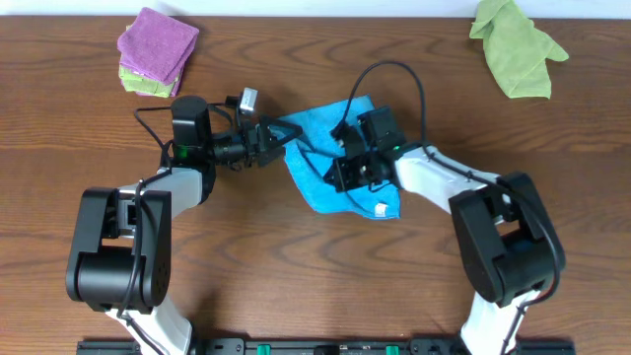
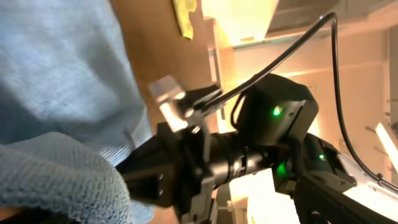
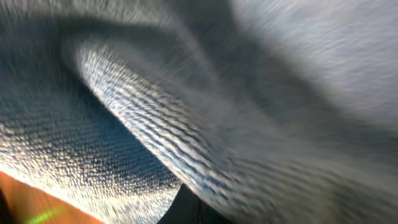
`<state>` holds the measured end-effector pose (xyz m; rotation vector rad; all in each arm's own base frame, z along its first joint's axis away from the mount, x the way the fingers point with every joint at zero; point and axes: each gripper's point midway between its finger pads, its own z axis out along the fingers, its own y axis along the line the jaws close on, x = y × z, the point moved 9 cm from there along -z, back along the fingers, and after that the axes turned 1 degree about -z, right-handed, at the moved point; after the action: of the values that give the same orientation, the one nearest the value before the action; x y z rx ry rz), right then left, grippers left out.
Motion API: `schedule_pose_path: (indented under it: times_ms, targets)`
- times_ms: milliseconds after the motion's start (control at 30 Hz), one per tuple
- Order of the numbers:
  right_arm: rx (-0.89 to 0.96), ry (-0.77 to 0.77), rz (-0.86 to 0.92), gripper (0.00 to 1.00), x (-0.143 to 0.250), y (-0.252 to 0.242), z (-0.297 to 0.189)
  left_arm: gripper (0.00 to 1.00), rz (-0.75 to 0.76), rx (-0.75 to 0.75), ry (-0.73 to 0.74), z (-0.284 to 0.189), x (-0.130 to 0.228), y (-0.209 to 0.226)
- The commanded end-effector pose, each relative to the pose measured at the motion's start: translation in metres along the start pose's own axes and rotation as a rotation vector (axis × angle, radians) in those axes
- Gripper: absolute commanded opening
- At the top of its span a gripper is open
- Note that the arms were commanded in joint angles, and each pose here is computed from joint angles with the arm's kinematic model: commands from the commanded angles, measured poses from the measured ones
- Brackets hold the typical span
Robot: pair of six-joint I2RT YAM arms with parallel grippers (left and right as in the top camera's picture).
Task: Fold the cloth
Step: 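Lift the bottom corner with the right gripper and fold it upward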
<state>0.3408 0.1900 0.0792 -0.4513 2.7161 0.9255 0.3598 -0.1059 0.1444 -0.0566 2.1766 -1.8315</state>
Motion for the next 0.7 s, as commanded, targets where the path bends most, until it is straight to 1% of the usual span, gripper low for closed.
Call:
schedule_pose_path:
  times_ms: [0,100,200,233,267,300,367,433,500,600,667]
  targets:
    - [0.0,-0.076,0.005,0.01,-0.02,0.0,-0.023,0.95,0.025,-0.024,-0.062,0.0,-0.007,-0.005]
    - [-0.044,-0.061,-0.06,0.02,-0.02,0.006,-0.035,0.95,0.032,-0.022,-0.063,0.0,-0.008,-0.006]
    - [-0.036,-0.008,-0.116,0.01,-0.012,0.013,-0.049,0.95,0.034,-0.021,-0.057,0.002,-0.006,-0.006]
    - [-0.032,-0.003,-0.128,0.03,-0.011,0.016,-0.054,0.95,0.035,-0.021,-0.055,0.003,-0.006,-0.006]
    - [-0.028,-0.007,-0.147,0.2,-0.01,0.021,-0.062,0.95,0.036,-0.021,-0.053,0.004,-0.005,-0.007]
    - [-0.02,-0.017,-0.177,0.26,-0.01,0.026,-0.07,0.95,0.039,-0.023,-0.052,0.006,-0.005,-0.007]
    - [0.032,-0.049,-0.221,0.28,-0.011,0.034,-0.088,0.95,0.041,-0.026,-0.054,0.008,-0.004,-0.007]
    - [0.043,-0.049,-0.307,0.34,-0.006,0.046,-0.102,0.95,0.043,-0.026,-0.055,0.008,-0.004,-0.007]
    - [0.074,-0.007,-0.368,0.32,0.005,0.057,-0.108,0.95,0.054,-0.022,-0.057,0.009,-0.005,-0.009]
    - [0.115,0.073,-0.442,0.23,0.021,0.074,-0.099,0.95,0.057,-0.03,-0.072,0.009,-0.006,-0.008]
    - [0.17,0.1,-0.48,0.22,0.026,0.082,-0.093,0.95,0.058,-0.037,-0.083,0.009,-0.007,-0.008]
